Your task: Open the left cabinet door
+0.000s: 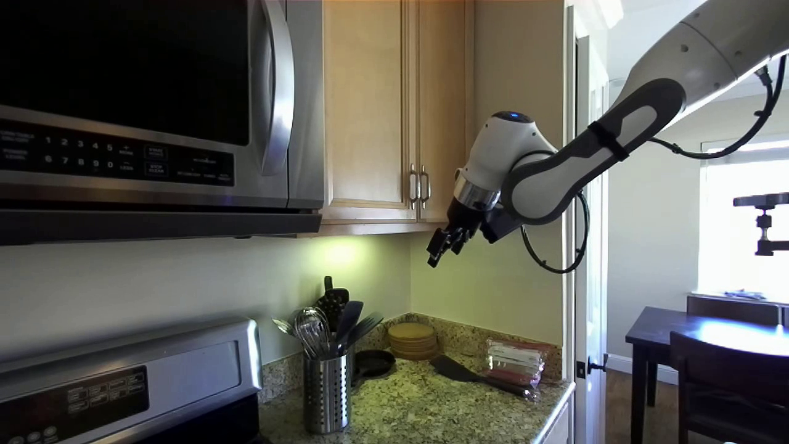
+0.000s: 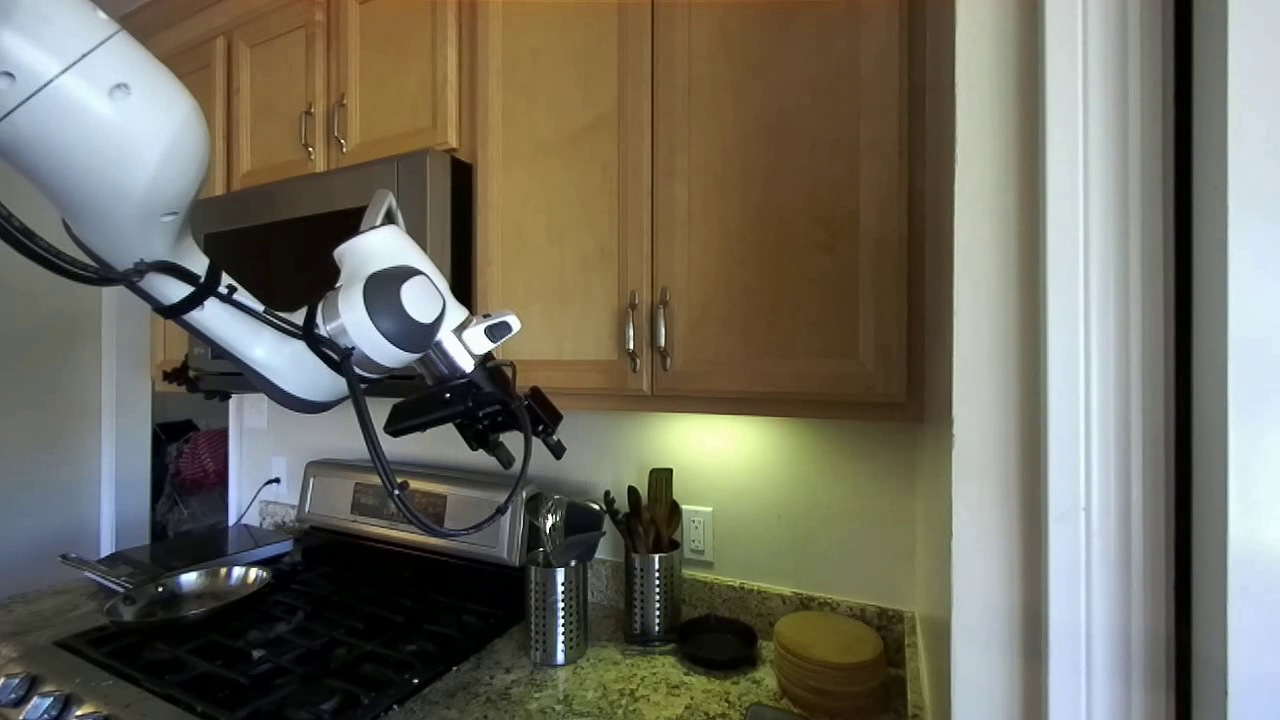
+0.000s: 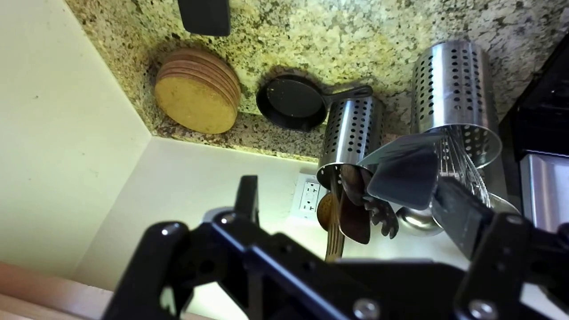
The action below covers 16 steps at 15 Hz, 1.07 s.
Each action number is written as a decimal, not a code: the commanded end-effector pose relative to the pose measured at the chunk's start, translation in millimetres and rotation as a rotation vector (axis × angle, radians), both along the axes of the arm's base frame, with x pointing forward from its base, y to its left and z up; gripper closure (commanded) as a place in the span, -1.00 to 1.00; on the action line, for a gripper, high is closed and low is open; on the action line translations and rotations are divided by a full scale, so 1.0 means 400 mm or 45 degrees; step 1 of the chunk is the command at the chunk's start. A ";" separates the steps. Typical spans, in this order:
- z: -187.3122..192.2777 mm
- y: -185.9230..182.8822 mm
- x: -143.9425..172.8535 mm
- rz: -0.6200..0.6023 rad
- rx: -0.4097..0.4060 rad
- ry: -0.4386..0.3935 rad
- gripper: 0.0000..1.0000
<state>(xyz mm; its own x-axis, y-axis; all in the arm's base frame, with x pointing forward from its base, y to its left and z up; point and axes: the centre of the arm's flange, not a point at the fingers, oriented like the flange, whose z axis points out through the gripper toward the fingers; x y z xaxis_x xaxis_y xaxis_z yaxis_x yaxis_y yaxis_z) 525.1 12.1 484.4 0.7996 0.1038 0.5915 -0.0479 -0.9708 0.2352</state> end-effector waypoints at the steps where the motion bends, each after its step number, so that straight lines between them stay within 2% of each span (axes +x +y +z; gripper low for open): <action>1: 0.007 -0.011 0.013 -0.018 -0.004 -0.013 -1.00; 5: 0.077 -0.062 0.072 -0.073 -0.029 -0.103 -1.00; 10: 0.208 -0.109 0.135 -0.129 0.003 -0.241 -1.00; 16: 0.307 -0.152 0.199 -0.181 0.055 -0.347 -1.00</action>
<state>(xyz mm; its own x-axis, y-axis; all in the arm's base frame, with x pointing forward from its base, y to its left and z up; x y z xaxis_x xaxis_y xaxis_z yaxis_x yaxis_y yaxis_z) 583.9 -36.3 594.6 0.6446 0.0087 0.7645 -0.1990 -0.9635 0.1788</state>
